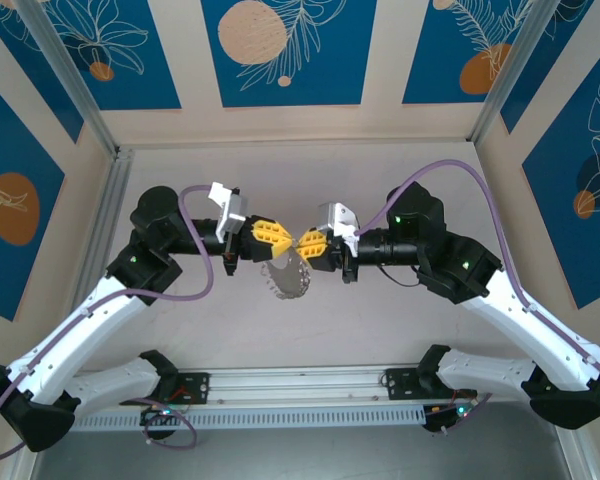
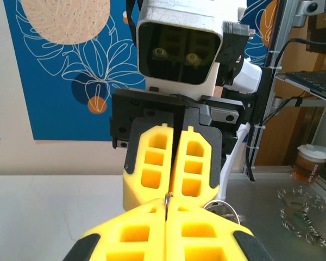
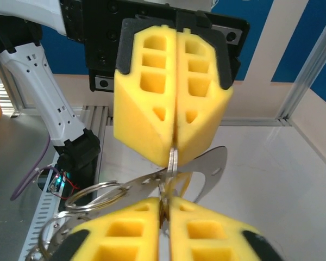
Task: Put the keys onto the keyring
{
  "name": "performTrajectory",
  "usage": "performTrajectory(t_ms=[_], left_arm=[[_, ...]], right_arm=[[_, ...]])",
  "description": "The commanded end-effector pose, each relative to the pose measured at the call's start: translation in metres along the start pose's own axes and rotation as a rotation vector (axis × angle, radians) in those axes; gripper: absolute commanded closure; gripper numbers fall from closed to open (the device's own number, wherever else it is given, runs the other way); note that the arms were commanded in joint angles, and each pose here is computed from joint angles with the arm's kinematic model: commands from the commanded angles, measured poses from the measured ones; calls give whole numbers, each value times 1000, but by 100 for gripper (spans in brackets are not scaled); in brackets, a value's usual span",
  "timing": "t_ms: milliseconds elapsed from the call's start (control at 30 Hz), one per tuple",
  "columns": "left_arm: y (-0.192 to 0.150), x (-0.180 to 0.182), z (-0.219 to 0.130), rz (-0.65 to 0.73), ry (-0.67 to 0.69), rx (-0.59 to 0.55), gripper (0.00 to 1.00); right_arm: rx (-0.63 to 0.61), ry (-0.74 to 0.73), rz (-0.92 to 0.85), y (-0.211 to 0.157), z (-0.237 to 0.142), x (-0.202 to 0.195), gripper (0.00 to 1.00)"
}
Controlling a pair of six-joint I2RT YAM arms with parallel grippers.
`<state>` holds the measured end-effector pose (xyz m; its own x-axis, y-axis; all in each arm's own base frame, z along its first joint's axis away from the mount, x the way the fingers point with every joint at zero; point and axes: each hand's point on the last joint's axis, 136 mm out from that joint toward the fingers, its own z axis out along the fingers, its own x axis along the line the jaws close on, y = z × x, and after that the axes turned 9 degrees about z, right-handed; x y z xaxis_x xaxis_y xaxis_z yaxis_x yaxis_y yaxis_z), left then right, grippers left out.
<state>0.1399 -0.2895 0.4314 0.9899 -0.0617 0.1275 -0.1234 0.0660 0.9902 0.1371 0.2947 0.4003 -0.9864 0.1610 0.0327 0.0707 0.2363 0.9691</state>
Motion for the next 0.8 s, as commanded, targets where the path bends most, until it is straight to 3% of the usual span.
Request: performTrajectory(t_ms=[0, 133, 767], left_arm=[[28, -7, -8, 79, -12, -84, 100], [27, -7, -8, 77, -7, -89, 100], [4, -3, -6, 45, -3, -26, 100]], right_arm=[[6, 24, 18, -5, 1, 3, 81], [-25, -6, 6, 1, -5, 1, 75], [-125, 15, 8, 21, 0, 0, 74]])
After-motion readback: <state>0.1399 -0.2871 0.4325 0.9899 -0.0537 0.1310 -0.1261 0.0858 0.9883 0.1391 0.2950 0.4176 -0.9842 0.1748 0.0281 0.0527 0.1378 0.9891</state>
